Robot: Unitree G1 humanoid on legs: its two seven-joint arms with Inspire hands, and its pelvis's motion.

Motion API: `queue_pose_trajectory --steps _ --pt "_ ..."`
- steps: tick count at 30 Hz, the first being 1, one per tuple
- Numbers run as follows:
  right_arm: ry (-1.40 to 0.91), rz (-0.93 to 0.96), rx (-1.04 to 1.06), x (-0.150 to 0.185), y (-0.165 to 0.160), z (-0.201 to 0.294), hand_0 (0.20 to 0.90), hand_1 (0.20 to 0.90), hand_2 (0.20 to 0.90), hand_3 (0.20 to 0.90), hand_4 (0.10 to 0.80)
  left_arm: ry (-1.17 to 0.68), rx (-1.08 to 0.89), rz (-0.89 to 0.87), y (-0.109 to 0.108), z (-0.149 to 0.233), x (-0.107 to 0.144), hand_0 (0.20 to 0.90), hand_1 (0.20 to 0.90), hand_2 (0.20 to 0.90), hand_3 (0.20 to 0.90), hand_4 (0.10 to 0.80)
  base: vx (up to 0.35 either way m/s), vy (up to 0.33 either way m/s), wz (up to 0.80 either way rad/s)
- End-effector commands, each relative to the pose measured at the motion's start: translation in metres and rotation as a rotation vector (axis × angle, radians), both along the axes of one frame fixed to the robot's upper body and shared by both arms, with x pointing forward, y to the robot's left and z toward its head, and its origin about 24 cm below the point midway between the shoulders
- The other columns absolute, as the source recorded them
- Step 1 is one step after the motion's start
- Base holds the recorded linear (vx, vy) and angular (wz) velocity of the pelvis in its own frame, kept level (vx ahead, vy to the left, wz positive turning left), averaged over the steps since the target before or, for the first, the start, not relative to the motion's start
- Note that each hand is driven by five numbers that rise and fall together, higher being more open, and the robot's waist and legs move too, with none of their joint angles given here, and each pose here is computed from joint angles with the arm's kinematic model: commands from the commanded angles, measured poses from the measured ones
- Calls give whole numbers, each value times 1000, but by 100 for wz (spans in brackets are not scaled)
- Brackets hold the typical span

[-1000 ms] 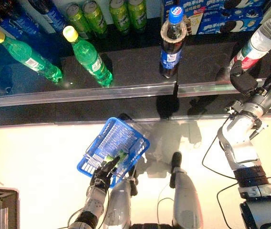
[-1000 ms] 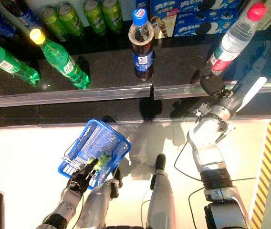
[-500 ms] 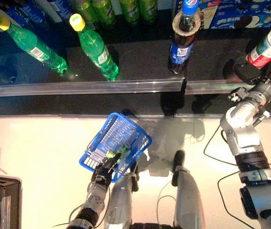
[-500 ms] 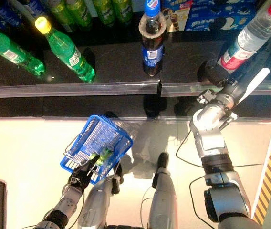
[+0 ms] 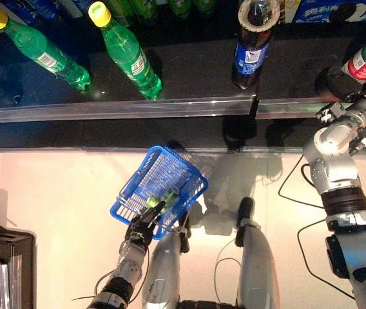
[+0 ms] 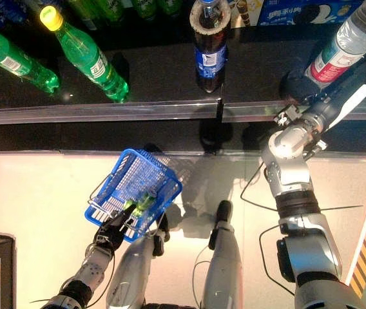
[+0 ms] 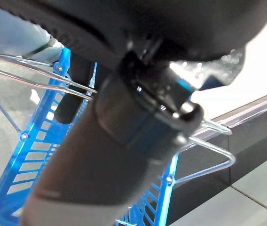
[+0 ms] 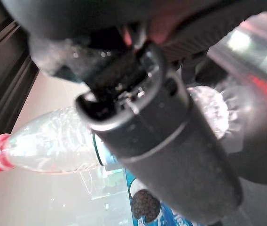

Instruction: Pick up the drink and place into the basket.

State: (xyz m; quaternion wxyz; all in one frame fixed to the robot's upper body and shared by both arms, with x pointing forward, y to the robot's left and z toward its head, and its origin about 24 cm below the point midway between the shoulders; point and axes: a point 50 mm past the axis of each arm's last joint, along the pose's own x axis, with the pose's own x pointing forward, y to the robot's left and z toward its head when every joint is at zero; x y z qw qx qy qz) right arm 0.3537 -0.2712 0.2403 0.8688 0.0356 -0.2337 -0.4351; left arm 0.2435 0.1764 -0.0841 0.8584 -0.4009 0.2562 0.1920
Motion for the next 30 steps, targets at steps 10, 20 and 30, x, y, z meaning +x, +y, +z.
queue_pose_trajectory --steps 10,20,30 --pt "-255 -97 -161 -20 -23 96 740 740 740 713 613 -12 69 37 36 -1 -21 300 300 300 200 100 0 0 0" --pt "-211 -148 -224 -20 -35 117 300 300 300 200 100 -11 62 23 40 -2 -25 300 300 300 200 100 0 0 0" --pt "-206 -182 -228 -26 -50 115 300 300 300 200 100 -44 60 34 47 1 -25 300 300 300 200 100 -13 3 0"
